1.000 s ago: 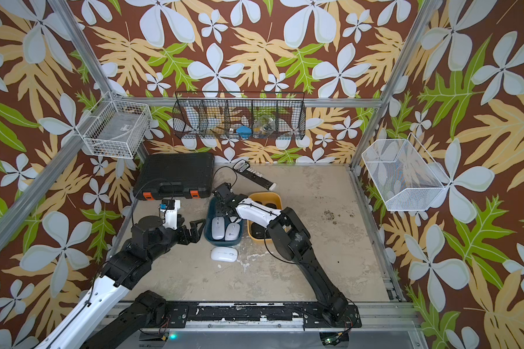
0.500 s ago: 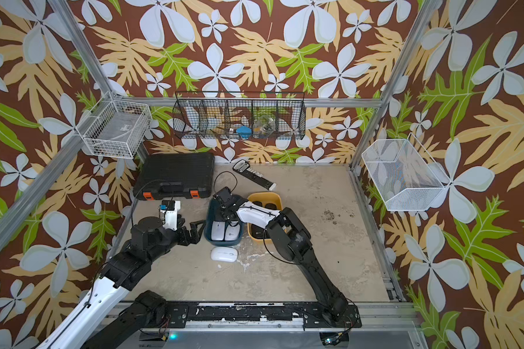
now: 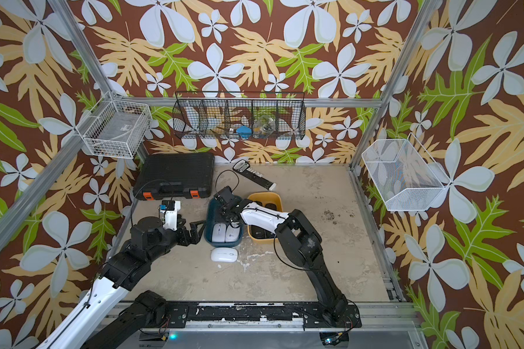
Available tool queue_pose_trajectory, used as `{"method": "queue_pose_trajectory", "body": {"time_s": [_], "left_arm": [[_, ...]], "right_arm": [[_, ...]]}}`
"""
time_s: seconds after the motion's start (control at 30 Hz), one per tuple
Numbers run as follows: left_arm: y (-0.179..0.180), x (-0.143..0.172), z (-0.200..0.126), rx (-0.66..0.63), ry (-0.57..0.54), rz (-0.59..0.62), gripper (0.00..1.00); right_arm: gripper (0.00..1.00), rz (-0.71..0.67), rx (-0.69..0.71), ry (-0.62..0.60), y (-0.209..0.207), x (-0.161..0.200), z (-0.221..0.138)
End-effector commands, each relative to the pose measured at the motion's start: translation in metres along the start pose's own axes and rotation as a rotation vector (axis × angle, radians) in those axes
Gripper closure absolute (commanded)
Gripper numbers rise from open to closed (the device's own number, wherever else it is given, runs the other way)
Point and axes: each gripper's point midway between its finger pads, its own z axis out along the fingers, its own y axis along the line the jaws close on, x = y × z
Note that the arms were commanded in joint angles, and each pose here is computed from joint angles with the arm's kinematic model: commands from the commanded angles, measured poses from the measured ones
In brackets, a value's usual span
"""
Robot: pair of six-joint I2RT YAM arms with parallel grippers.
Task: Place the mice by color into the storage box
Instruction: Place the mouse in the storage box, then pick up the mouse from the center of the board.
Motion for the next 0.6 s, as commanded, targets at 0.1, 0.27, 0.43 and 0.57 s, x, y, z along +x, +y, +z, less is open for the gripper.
{"method": "queue_pose_trajectory", "body": {"time_s": [0.1,0.27,0.43,0.57], "left_arm": [[-0.019,0.008,-0.007,0.099,0.075,-0.091,0.00],[-0.023,0.053,-0.008,0.121,0.247,-0.130,0.00],[-0.047,0.098,-0.004,0.078,0.396,-0.051,0.00],[-0.054,0.150,0.006,-0.020,0.540,0.047,0.00]], "right_arm": [[0.47,-0.052,-0.209,-0.118,0.052,-0.041,-0.063],[0.14,-0.131,-0.278,-0.164,0.044,-0.054,-0.129],[0.00,-0.161,-0.208,-0.253,-0.015,-0.052,-0.203],[0.00,-0.170,-0.151,-0.328,-0.056,-0.038,-0.254]]}}
